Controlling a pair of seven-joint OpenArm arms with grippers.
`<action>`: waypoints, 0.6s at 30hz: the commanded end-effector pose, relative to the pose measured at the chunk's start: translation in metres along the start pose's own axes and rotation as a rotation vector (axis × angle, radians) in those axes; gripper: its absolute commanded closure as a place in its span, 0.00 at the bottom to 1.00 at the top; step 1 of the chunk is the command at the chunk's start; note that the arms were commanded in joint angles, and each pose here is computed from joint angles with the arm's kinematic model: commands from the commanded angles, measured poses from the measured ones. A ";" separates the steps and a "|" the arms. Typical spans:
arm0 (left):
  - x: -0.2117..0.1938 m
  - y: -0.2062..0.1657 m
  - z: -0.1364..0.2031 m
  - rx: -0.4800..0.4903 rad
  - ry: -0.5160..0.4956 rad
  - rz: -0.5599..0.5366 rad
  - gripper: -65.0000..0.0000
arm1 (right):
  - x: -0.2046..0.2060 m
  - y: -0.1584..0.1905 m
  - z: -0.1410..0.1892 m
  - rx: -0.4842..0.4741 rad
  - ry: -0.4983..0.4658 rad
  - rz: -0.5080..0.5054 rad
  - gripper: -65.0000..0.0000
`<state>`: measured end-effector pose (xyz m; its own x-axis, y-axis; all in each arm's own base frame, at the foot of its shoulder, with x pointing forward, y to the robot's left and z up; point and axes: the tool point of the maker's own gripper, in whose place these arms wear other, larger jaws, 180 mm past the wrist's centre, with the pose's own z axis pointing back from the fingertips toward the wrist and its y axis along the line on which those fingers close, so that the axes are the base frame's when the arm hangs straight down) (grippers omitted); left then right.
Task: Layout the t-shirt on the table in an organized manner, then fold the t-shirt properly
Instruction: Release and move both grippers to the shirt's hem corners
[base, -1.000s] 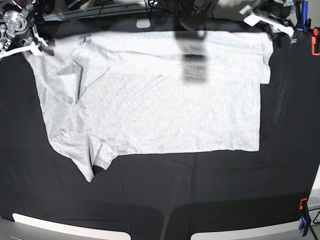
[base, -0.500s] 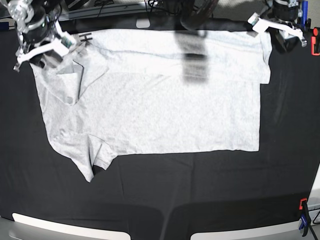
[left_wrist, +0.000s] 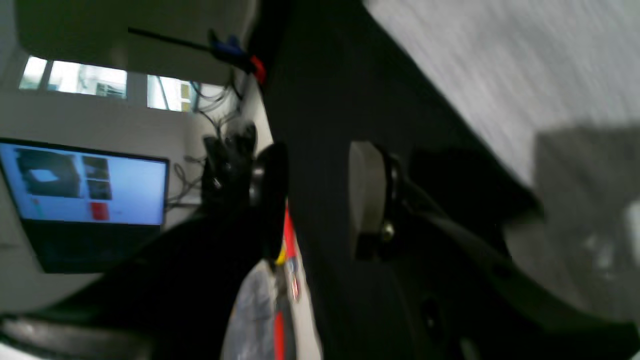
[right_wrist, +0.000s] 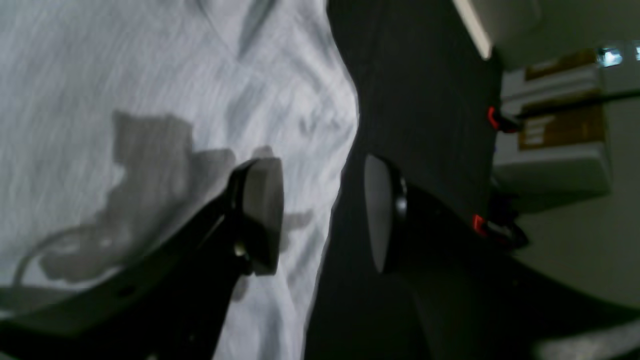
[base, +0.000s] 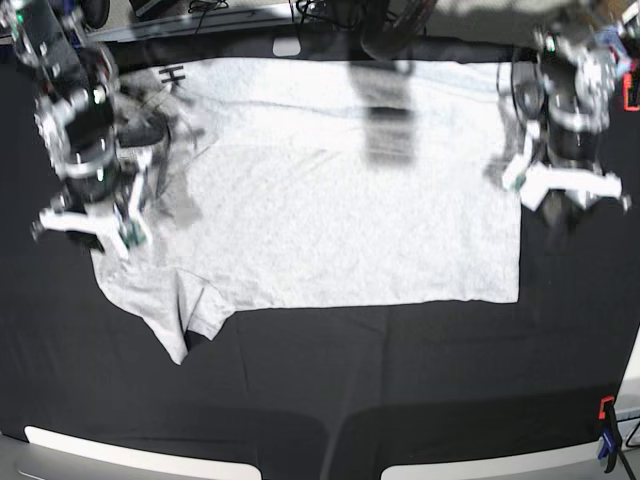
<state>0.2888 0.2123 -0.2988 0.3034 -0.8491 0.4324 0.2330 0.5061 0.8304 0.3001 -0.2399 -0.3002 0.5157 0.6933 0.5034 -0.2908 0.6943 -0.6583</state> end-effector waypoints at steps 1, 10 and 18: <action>0.019 0.019 -0.007 0.037 -0.066 0.012 0.71 | 0.012 -0.019 -0.005 -0.051 -0.031 -0.009 0.59; 0.060 0.039 -0.086 -0.043 -0.099 0.275 0.79 | 0.036 -0.046 -0.048 -0.107 0.017 -0.170 0.59; 0.030 0.030 -0.169 -0.251 0.133 0.503 0.78 | 0.073 -0.041 -0.050 -0.088 -0.042 -0.254 0.59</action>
<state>0.4474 0.2209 -0.3450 0.5866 -0.4695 0.6600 0.2667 0.8814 0.3899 0.3810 -0.2252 -0.2835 0.5712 0.4956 0.6543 -0.1135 0.8371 -0.5351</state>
